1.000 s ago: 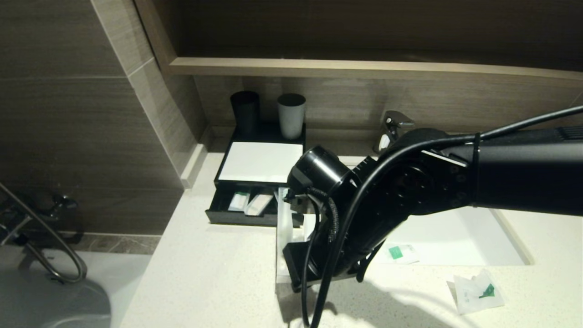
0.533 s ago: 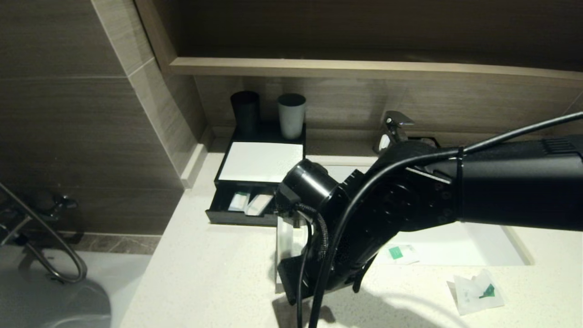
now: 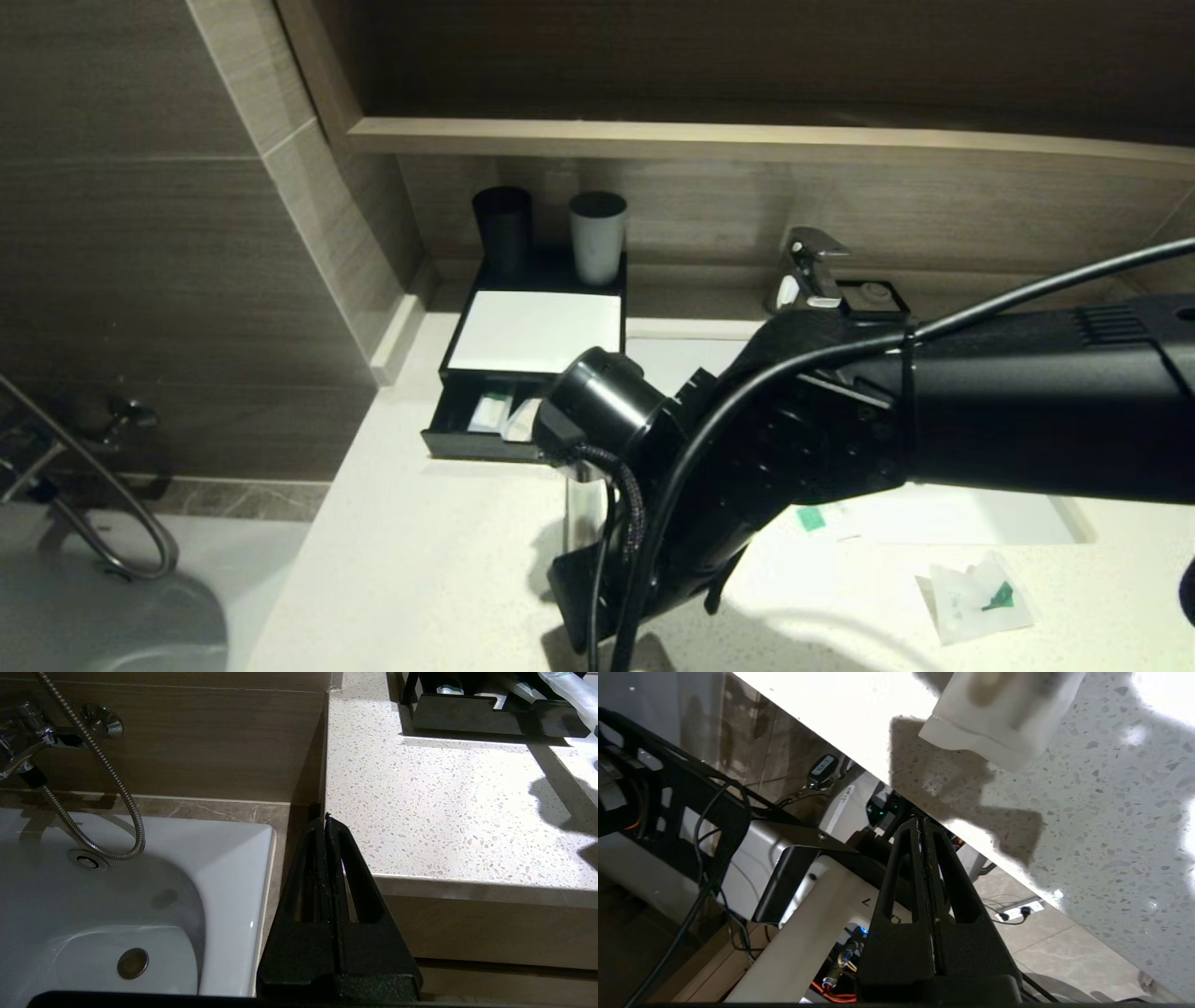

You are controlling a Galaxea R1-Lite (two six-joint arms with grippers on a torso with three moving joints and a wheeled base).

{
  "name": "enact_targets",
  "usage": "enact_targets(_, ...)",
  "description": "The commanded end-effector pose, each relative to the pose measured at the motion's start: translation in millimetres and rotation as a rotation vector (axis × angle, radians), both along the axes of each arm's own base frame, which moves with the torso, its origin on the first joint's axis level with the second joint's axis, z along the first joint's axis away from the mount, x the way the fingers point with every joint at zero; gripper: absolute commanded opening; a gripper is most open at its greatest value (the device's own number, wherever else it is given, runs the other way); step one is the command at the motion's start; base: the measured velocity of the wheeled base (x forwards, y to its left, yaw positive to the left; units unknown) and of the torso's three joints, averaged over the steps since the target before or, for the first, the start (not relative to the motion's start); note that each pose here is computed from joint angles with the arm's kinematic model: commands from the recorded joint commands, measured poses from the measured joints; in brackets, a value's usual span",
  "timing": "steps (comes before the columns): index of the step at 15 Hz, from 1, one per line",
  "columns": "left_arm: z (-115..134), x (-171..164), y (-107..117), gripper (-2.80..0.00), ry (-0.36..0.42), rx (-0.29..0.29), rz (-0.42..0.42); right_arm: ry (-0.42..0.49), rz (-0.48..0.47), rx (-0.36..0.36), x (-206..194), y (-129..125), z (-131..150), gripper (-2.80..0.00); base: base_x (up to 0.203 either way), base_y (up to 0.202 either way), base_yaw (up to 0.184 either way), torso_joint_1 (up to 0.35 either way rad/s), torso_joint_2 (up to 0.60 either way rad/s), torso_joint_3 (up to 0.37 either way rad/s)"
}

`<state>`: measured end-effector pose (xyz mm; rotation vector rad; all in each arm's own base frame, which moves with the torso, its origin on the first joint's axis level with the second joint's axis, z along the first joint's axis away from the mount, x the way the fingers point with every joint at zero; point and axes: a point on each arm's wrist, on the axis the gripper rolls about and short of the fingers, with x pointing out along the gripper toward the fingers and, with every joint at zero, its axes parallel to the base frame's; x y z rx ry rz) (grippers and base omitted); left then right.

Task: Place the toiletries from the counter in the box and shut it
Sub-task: Place the bathroom toiletry into the drawer

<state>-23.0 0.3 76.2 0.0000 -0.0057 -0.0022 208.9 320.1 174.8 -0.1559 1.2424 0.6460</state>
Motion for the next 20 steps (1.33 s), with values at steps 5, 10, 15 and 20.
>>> enact_targets(5,0,0,0,-2.8,0.0,0.0,-0.001,-0.027,0.015,-0.041,0,8,-10,-2.8,0.0,0.0,0.0,0.0,0.0,0.0)
enact_targets(10,0,0,0,-2.8,0.0,0.0,0.001,-0.044,0.015,-0.033,2,17,-10,-2.8,0.0,0.0,0.0,0.0,0.0,0.0)
enact_targets(15,0,0,0,-2.8,0.0,0.0,0.001,-0.06,0.005,-0.049,4,18,-13,-2.8,0.0,0.0,0.0,0.0,0.0,0.0)
enact_targets(20,0,0,0,-2.8,0.0,0.0,0.0,-0.082,-0.006,-0.01,7,23,-4,-2.8,0.0,0.0,0.0,0.0,0.0,0.0)
